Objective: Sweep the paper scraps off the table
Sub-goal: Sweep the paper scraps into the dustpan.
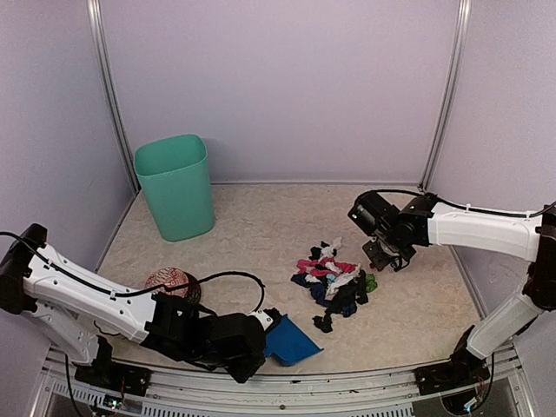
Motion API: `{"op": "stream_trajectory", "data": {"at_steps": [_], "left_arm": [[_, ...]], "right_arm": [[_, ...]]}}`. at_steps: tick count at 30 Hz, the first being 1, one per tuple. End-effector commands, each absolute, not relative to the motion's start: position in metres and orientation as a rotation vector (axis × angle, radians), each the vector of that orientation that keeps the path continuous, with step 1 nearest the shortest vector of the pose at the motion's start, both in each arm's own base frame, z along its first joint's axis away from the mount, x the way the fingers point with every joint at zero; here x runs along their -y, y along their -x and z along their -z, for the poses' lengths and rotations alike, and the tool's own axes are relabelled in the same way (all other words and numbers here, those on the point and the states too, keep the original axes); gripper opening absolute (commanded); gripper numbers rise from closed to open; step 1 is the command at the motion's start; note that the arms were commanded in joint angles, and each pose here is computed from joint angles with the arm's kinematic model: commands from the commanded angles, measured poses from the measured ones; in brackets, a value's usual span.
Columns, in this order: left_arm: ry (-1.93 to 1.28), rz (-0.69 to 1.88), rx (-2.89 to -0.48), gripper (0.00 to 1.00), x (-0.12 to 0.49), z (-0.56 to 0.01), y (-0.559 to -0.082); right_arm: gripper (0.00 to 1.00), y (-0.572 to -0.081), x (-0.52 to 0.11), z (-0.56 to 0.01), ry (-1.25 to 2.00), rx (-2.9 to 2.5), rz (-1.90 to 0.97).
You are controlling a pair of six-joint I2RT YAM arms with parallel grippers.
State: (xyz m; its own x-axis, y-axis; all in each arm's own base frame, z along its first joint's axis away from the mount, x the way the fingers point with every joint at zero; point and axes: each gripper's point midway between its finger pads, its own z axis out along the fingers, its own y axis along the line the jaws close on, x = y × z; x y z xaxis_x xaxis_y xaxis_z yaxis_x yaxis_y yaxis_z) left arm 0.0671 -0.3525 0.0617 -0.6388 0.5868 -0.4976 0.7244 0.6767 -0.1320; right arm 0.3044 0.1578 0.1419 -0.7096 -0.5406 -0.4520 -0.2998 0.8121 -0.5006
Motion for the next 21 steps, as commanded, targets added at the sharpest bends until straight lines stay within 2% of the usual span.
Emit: {"op": "stream_trajectory", "data": {"at_steps": [1,11,21], "left_arm": [[-1.011,0.511,-2.442,0.0,0.375,-0.071,-0.081],[-1.02,0.493,-2.496,0.0,0.392,-0.053,-0.101],[-0.992,0.509,-2.514,0.0,0.409,-0.043,-0.121]], "right_arm": [[0.0,-0.295,-0.165,-0.136,0.668,-2.416,0.57],[0.0,-0.27,-0.191,-0.102,0.796,-2.504,0.402],[0.0,-0.235,-0.233,-0.1,0.907,-2.521,0.159]]}}
